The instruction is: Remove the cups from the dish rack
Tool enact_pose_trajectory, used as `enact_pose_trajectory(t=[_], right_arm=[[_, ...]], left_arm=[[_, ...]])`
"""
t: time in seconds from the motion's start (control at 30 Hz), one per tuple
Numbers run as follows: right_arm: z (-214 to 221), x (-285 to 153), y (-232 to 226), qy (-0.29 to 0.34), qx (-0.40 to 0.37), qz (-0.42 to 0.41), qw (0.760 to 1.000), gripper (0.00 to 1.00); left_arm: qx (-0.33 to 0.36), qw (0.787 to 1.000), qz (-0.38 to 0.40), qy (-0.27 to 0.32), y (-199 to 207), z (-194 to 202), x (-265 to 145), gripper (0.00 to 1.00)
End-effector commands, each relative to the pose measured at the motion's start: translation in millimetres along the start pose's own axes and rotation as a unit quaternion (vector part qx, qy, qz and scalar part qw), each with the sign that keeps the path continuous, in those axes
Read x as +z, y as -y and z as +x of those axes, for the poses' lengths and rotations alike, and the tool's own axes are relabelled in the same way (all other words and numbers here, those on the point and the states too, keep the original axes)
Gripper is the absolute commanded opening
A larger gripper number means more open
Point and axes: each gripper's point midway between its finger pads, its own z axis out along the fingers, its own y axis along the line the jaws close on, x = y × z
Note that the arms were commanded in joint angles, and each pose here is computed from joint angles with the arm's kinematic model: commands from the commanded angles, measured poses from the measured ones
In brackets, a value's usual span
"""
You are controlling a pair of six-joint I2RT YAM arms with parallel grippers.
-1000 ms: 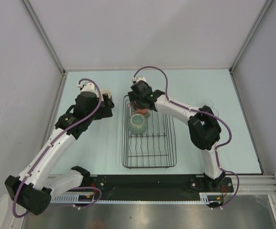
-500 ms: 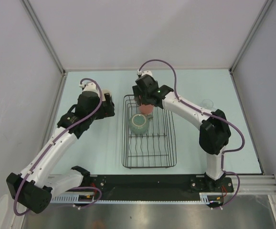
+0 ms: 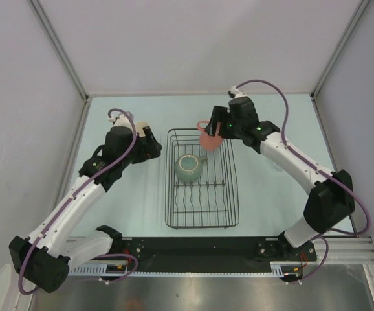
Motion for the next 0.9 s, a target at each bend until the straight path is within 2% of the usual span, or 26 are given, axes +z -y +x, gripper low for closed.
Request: enact_pose_trajectory(t=[0.0,0.07,0.2,0.27,0.33,0.37,0.43,0.47,0.5,0.57,0.6,0.67,0.73,0.87], right_arm=[[-55,-46,-42,0.090,0.076,-0.159,0.980,0.00],[-61,-60,-46,0.100,0.093,-0.198,0.971,0.00],[-59,-75,-48,0.103,0.129,-0.258,0.952,0.00],[-67,-91,-57,0.112,0.144,-0.303,0.935,0.00],[-56,-96,-59,0.097,0.157,-0.336,0.924,0.00],[-71,-111,-63,0.118,0.179,-0.371,0.904,0.00],[-59,-113,-58,0.103,0.211,-0.403,0.884,0.00],[-71,-125,-58,0.134,0.208,-0.432,0.867,0.00],[-69,-127,-57,0.121,0.238,-0.444,0.855,0.00],[-67,-129,-51,0.131,0.248,-0.458,0.844,0.00],[-66,-131,-50,0.126,0.262,-0.464,0.837,0.00],[-63,-134,-50,0.130,0.266,-0.477,0.828,0.00],[-62,-138,-53,0.126,0.270,-0.490,0.819,0.00],[-57,-137,-59,0.118,0.267,-0.498,0.817,0.00]], left_arm=[[-0.056,0.992,0.103,0.043,37,-19,-11,1.00],[-0.068,0.988,0.140,0.023,50,-12,-11,1.00],[-0.095,0.976,0.195,0.018,70,-12,-10,1.00],[-0.101,0.968,0.230,0.011,81,-11,-15,1.00],[-0.112,0.957,0.268,0.006,92,-12,-20,1.00],[-0.119,0.952,0.281,0.001,95,-11,-20,1.00],[-0.145,0.936,0.319,0.006,103,-15,-24,1.00],[-0.145,0.922,0.360,0.022,111,-24,-33,1.00],[-0.170,0.914,0.370,0.008,111,-17,-32,1.00],[-0.177,0.893,0.412,0.024,118,-24,-42,1.00],[-0.201,0.888,0.414,0.015,115,-19,-39,1.00],[-0.207,0.869,0.448,0.042,119,-29,-50,1.00],[-0.232,0.857,0.459,0.041,118,-26,-51,1.00],[-0.238,0.835,0.493,0.059,125,-37,-60,0.95]])
